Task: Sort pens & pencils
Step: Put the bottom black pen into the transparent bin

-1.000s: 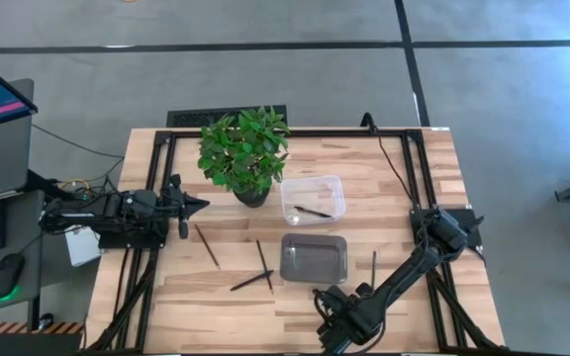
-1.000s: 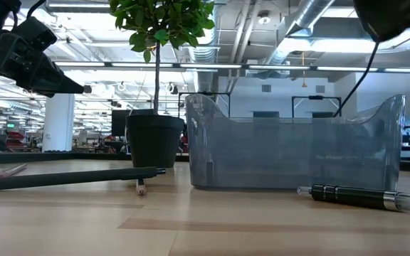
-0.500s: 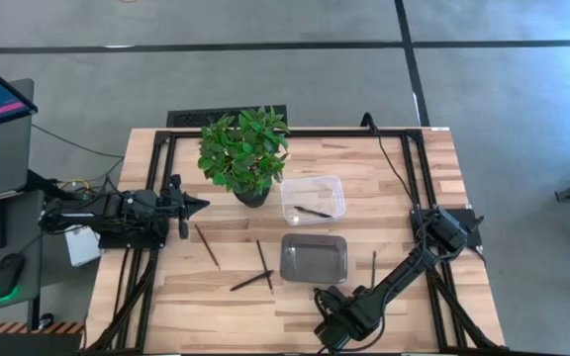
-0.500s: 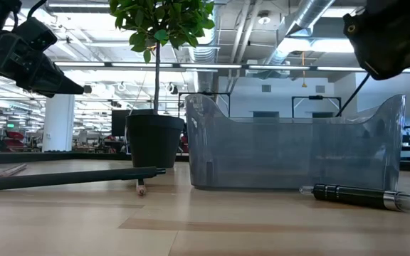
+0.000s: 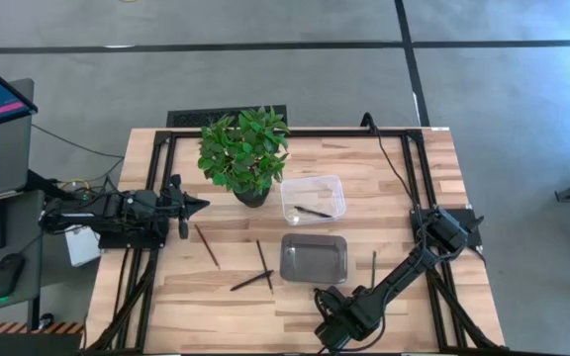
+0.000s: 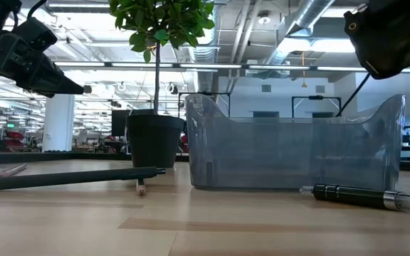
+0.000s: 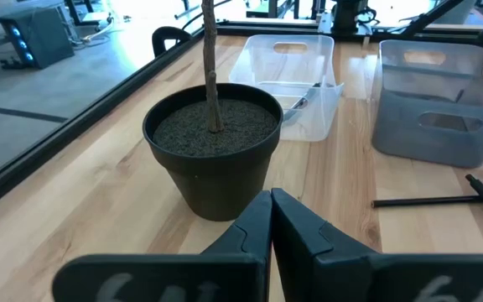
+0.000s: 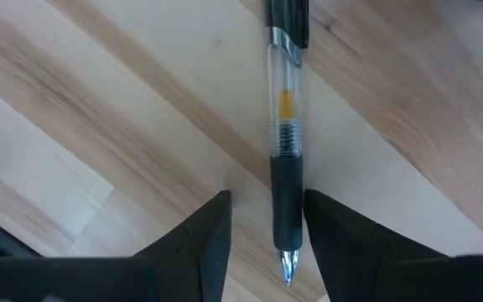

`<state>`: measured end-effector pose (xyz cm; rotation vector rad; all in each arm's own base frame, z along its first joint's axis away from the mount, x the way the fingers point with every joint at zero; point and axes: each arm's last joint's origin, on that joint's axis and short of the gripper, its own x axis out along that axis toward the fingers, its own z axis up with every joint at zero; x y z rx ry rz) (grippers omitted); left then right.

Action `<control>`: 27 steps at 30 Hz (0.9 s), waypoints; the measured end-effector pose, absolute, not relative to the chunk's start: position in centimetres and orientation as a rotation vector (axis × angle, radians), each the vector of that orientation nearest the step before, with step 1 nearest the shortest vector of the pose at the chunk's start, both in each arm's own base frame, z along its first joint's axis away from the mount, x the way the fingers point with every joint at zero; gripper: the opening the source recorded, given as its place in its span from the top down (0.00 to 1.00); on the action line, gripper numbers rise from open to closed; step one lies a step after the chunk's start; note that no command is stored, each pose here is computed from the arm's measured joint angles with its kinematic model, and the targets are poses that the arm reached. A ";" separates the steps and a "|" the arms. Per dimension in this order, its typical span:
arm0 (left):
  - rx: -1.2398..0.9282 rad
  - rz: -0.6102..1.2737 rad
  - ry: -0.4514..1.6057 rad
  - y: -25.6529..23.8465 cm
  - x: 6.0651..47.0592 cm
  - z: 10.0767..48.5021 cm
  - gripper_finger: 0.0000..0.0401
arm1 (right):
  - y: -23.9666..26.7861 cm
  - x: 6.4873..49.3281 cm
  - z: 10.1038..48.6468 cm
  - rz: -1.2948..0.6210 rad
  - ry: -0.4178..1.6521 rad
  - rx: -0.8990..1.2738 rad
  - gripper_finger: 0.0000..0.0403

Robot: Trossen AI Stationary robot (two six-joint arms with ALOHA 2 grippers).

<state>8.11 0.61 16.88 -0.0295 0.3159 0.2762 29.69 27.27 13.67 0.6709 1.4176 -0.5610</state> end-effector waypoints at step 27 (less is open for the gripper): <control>-0.029 0.276 0.316 0.6 8.1 16.9 1.00 | 27.1 29.5 13.6 -0.589 1.433 0.654 0.89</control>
